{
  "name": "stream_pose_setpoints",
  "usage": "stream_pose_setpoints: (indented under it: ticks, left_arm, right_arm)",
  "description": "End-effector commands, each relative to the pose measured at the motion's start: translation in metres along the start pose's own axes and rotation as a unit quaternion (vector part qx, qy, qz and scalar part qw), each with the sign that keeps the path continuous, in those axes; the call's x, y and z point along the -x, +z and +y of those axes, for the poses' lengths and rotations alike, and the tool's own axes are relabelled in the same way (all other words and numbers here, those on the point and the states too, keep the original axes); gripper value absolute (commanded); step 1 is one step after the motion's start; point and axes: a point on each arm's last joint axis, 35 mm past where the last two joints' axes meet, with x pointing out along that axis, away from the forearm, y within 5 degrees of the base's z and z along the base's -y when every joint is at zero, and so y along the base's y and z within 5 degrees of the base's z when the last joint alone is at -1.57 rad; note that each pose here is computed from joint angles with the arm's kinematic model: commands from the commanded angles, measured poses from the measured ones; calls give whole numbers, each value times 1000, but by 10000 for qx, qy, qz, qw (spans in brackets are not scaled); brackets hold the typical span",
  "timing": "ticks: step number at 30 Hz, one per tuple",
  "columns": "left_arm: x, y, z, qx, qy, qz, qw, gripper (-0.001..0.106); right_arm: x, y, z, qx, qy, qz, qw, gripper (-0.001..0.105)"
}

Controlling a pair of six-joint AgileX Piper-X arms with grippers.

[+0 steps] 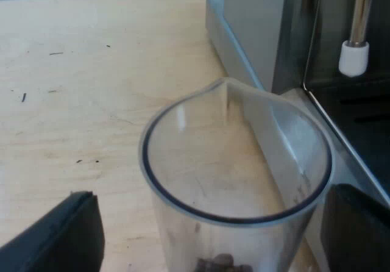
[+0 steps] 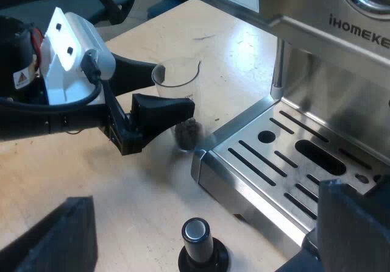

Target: Pour the beans into the coffee machine

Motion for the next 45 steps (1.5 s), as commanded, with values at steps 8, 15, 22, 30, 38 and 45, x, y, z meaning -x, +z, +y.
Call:
stream_pose_setpoints:
  ticks: [8,15,22,30,38,45]
  left_arm:
    - [-8,15,-3,-16,-99,-350,9993,48]
    - [-8,15,-3,-16,-99,-350,9993,34]
    - [0,25,-7,-50,-394,-473,9981,34]
    - [23,41,-13,-32,-352,-265,9990,34]
    - [56,58,-20,-35,-332,-165,9993,34]
    - [94,70,-27,-64,-356,-285,9989,34]
  right_arm:
    - [2,7,-1,67,-16,-150,9999,79]
    - [2,7,-1,67,-16,-150,9999,79]
    - [2,7,-1,67,-38,-143,9999,79]
    - [2,7,-1,70,-45,-167,9998,79]
    - [2,14,-3,123,-139,-495,9986,79]
    - [5,25,-6,196,-272,-954,9949,79]
